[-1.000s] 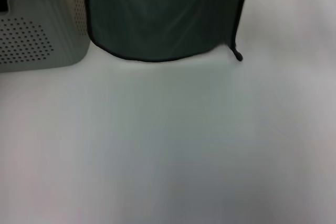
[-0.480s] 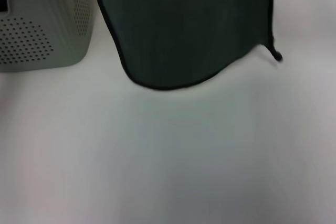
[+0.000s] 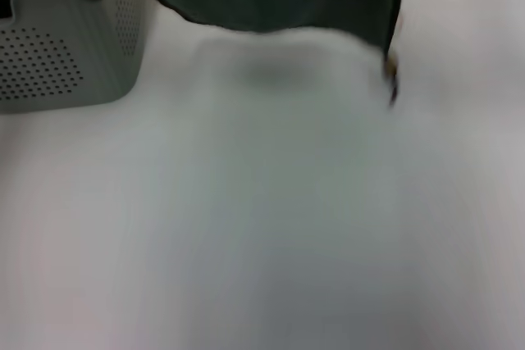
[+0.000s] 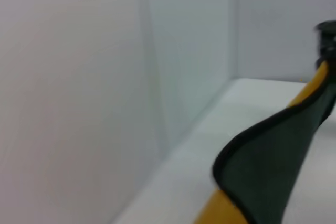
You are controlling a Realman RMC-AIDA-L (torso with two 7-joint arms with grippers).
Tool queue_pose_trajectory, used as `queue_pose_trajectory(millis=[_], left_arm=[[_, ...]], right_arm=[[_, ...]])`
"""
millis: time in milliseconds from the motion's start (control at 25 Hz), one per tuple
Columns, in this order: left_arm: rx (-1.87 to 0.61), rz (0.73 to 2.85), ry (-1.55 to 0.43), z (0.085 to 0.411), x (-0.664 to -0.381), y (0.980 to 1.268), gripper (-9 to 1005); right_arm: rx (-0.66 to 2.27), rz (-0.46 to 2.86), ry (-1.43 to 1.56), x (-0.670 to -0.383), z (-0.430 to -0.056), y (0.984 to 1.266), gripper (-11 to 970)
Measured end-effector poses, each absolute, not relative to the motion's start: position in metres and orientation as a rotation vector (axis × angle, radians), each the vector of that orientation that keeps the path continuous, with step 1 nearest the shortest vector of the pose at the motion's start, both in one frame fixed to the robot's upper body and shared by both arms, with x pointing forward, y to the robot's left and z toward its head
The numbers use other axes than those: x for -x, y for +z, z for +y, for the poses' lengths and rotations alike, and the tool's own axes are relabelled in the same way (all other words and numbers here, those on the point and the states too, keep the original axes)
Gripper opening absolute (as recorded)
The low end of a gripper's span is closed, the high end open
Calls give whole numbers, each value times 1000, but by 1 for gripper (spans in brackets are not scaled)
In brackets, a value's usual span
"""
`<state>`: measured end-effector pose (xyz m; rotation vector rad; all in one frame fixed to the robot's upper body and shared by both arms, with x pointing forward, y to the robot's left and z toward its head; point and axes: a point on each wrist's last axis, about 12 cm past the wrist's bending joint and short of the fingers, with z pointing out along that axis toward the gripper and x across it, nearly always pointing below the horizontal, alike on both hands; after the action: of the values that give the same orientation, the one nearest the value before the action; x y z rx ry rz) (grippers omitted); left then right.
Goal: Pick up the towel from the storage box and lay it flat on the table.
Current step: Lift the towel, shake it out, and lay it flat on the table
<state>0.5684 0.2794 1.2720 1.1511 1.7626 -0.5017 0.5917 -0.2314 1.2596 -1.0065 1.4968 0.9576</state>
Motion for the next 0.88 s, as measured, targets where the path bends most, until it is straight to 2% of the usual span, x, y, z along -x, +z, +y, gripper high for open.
queue_pose_trajectory(millis=[80,200,280,360,400,480,600,680,880], left_arm=[[-1224,1700,-576,285,-553,1280,26],[-1334,1599,-693,294,-531,1300,27],[-1356,1582,-721,298,-525,1305,27],[-1360,1610,-747,304,-521,1304,27],[-1356,1636,-753,305,-521,1300,27],[-1328,1747,-777,307,-526,1277,27],[-1253,1962,-813,308,-539,1225,28],[-1176,2105,-781,308,-552,1193,28],[-1074,2292,-627,313,-571,1156,28]], right_arm=[[1049,1484,996,-574,-229,1263,149],[1092,1427,1024,-551,-228,1284,152],[1092,1416,1050,-539,-229,1292,153],[1076,1459,1082,-539,-228,1282,155],[1062,1517,1117,-542,-225,1267,156],[1047,1609,1189,-552,-212,1239,157],[955,1780,1286,-571,-192,1175,159],[895,1865,1267,-581,-186,1145,161],[886,1939,1163,-596,-179,1126,165]])
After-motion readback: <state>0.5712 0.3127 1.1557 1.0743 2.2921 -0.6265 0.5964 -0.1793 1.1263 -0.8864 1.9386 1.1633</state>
